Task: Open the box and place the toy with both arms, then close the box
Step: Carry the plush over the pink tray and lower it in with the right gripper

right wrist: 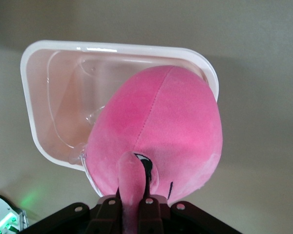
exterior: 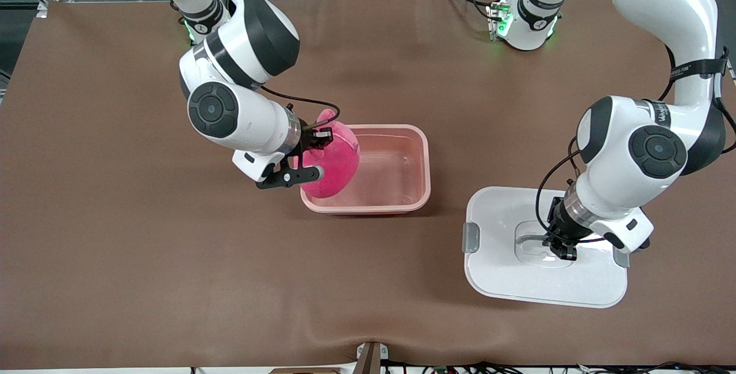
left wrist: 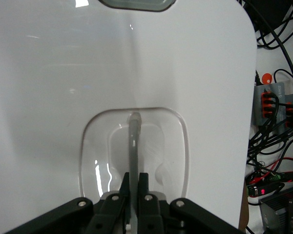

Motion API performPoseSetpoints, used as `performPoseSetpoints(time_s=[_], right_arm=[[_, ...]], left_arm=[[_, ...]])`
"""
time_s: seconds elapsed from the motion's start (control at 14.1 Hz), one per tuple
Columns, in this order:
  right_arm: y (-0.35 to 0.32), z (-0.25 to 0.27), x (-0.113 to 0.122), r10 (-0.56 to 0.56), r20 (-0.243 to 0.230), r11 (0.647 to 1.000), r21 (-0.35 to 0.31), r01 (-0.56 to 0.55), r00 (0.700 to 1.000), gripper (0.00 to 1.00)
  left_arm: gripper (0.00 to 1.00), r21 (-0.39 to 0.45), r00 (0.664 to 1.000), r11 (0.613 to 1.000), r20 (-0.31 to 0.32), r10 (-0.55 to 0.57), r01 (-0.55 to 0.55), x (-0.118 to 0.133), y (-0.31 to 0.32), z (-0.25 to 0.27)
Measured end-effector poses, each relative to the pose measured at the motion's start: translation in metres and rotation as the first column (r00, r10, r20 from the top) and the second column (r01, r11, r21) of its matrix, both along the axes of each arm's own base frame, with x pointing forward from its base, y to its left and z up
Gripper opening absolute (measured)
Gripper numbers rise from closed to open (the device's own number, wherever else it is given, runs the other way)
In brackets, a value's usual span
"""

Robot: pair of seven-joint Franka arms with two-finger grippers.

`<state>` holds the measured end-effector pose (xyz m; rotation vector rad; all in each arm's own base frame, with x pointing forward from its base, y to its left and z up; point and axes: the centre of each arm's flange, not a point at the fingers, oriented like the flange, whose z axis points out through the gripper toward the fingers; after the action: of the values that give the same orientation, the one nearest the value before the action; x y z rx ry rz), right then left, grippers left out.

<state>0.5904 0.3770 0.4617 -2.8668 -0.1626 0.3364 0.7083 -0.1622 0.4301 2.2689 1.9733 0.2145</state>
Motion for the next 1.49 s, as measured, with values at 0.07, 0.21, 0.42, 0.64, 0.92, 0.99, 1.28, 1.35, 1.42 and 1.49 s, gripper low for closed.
performPoseSetpoints(time_s=[0.07,0.21,0.42,0.64,0.92,0.99,1.28,1.35,1.42,1.49], right_arm=[[0.002,-0.004,0.001,0.005,0.005,1.0,0.003,-0.005,1.0,0.11],[0.008,-0.013,0.004,0.019,0.008,1.0,0.006,-0.019,1.0,0.11],[0.018,-0.026,0.009,0.025,0.014,1.0,0.009,-0.025,1.0,0.11],[0.023,-0.038,0.01,0.041,0.009,0.999,0.007,-0.041,0.999,0.11],[0.025,-0.056,0.015,0.044,0.006,0.999,0.001,-0.044,0.999,0.11],[0.025,-0.062,0.016,0.048,0.01,0.999,-0.009,-0.048,0.999,0.11],[0.029,-0.1,0.019,0.075,0.008,0.995,-0.063,-0.074,0.997,0.11],[0.031,-0.111,0.02,0.079,0.009,0.994,-0.077,-0.078,0.997,0.11],[0.032,-0.121,0.021,0.084,0.012,0.993,-0.089,-0.083,0.996,0.11],[0.034,-0.129,0.02,0.091,0.016,0.991,-0.098,-0.089,0.996,0.11]], left_arm=[[0.07,0.0,1.0,1.0,0.0,0.0,0.0,0.0,0.0,0.0],[0.07,-0.001,1.0,1.0,-0.001,-0.002,0.002,0.0,-0.001,-0.001],[0.07,0.0,1.0,1.0,-0.007,-0.004,0.004,-0.001,-0.002,-0.003],[0.07,0.001,1.0,1.0,-0.014,-0.006,0.006,-0.003,-0.003,-0.007],[0.07,0.0,1.0,1.0,-0.016,-0.011,0.011,-0.004,-0.007,-0.008],[0.07,-0.001,1.0,1.0,-0.016,-0.012,0.012,-0.004,-0.007,-0.007],[0.07,-0.001,1.0,1.0,-0.015,-0.013,0.013,-0.004,-0.008,-0.007],[0.07,-0.001,1.0,1.0,-0.015,-0.013,0.013,-0.004,-0.008,-0.007],[0.07,-0.001,1.0,1.0,-0.014,-0.013,0.013,-0.004,-0.008,-0.006],[0.07,-0.001,1.0,1.0,-0.014,-0.013,0.013,-0.004,-0.008,-0.006]])
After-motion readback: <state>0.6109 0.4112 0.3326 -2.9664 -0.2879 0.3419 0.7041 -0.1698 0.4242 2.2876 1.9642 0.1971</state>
